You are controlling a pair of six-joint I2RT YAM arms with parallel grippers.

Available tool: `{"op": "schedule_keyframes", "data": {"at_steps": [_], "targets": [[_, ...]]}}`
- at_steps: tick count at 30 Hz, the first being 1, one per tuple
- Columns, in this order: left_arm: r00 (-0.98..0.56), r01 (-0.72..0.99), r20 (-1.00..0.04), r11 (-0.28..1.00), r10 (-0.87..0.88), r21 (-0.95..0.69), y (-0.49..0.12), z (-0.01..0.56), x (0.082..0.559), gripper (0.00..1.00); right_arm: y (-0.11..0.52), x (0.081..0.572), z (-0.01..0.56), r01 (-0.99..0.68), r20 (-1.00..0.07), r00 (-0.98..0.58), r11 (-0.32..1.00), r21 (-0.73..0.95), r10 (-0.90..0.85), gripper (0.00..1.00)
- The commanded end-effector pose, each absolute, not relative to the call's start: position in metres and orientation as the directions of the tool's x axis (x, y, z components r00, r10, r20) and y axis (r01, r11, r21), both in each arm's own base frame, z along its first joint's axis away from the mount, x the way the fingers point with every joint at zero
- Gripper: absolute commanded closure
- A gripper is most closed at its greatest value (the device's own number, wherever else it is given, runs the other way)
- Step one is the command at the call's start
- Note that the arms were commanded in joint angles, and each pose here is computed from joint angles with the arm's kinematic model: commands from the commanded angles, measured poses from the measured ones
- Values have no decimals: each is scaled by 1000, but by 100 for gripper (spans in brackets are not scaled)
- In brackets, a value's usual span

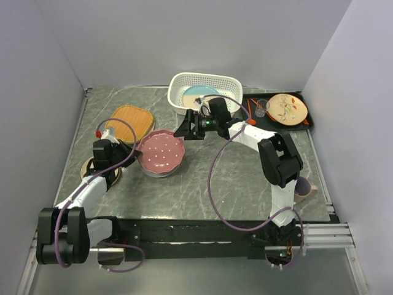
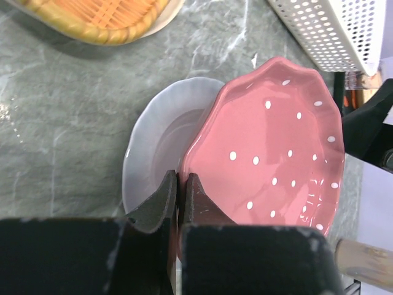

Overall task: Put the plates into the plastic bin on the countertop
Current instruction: Pick up the plate at the center of the board.

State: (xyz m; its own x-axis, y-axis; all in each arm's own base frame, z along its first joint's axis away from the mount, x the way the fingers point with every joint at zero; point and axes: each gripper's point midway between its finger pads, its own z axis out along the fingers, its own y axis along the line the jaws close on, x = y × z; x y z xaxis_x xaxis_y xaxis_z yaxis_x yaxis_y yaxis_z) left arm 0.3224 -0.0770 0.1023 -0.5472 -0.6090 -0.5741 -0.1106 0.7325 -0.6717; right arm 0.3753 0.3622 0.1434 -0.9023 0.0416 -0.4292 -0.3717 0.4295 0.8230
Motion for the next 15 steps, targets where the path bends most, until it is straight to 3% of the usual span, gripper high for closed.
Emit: {"op": "schedule_keyframes", "data": {"at_steps": [1,15], "targets": [[-453,83,-622,664,-639,-743,-94,167,345,99,367,372,152,-403,-443,-896,368,838,26,10],[-461,116,-624,654,-631,-747,-108,174,350,99,385,359,150,-421,-425,-903,325,847,-62,25]]}}
